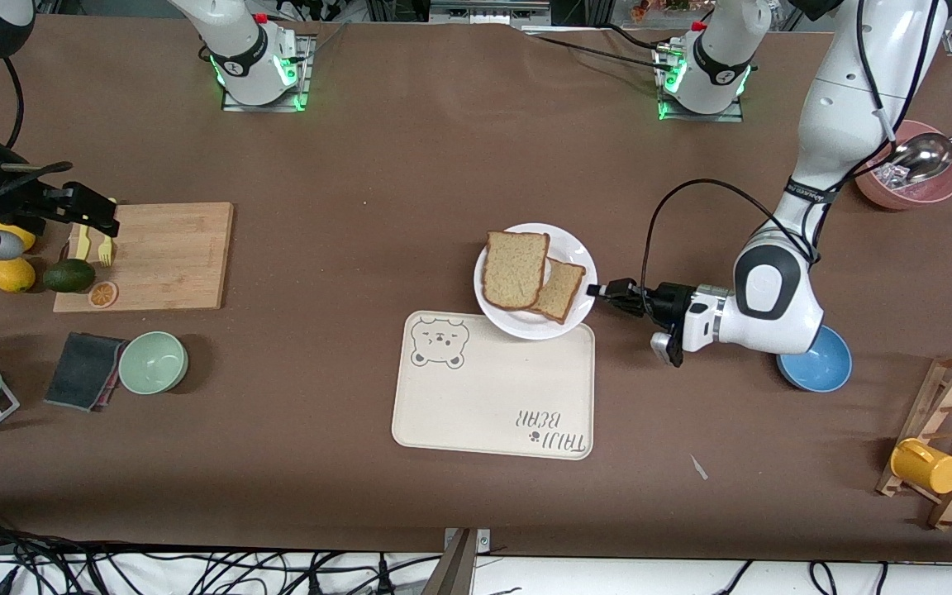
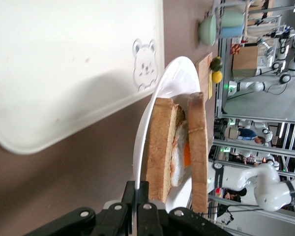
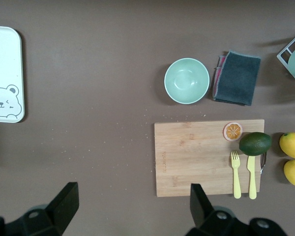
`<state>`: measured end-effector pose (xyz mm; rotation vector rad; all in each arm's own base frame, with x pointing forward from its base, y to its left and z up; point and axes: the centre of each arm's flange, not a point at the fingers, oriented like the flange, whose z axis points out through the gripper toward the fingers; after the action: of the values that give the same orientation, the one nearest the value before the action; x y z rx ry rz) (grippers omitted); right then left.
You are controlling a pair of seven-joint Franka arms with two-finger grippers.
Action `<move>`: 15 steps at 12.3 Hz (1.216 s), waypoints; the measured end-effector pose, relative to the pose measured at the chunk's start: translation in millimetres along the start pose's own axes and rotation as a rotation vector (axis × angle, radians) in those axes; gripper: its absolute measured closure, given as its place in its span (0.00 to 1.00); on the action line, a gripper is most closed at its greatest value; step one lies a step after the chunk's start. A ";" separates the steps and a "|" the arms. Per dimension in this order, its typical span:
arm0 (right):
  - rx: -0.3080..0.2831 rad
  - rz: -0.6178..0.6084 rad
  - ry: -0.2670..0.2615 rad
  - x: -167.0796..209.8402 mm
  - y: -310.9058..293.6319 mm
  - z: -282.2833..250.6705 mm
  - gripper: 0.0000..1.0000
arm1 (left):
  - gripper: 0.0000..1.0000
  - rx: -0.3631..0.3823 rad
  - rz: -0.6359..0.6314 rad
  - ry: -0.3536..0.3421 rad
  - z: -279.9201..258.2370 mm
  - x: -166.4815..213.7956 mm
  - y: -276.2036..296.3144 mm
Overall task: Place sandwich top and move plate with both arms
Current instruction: 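Slide the plate onto the cream bear tray with the left gripper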
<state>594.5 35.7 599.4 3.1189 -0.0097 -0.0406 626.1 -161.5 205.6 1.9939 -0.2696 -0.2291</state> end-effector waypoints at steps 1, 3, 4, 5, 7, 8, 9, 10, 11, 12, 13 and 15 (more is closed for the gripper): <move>0.000 0.000 0.002 1.1 -0.1 1.0 0.00 | 0.96 -0.001 0.015 0.010 0.4 11.5 5.4; 0.000 0.000 0.003 2.5 -0.2 2.5 0.00 | 0.96 0.014 0.052 0.037 7.3 37.7 4.9; 0.000 0.000 0.004 2.9 -0.2 2.8 0.00 | 0.96 0.032 0.065 0.063 11.9 51.1 -0.7; 0.001 0.000 0.005 3.2 -0.2 2.9 0.00 | 0.96 0.054 0.070 0.088 19.1 61.4 -8.0; 0.001 -0.001 0.006 3.5 -0.3 3.2 0.00 | 0.96 0.093 0.066 0.128 33.4 73.5 -26.7; 0.000 -0.001 0.005 3.9 -0.4 3.9 0.00 | 0.96 0.101 0.069 0.141 36.4 78.8 -32.7; 0.000 -0.002 0.003 4.7 -0.5 5.5 0.00 | 0.96 0.110 0.071 0.155 37.9 83.3 -38.2; 0.001 -0.002 0.004 6.2 -0.6 7.1 0.00 | 0.96 0.117 0.070 0.163 40.7 85.9 -43.8; 0.001 -0.002 0.008 7.5 -0.7 8.1 0.00 | 0.96 0.125 0.068 0.172 44.4 87.7 -48.6; 0.001 -0.003 0.012 8.5 -0.8 8.5 0.00 | 0.96 0.131 0.069 0.177 47.1 89.2 -51.0; 0.002 -0.003 0.015 9.2 -0.9 8.6 0.00 | 0.96 0.133 0.077 0.178 47.9 90.0 -51.7; 0.002 -0.003 0.016 9.6 -1.0 9.1 0.00 | 0.95 0.136 0.105 0.177 48.3 89.4 -56.2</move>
<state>603.9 36.4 590.0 3.1207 -0.0046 -0.0161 702.9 -206.0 130.7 2.1123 -0.2811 0.0333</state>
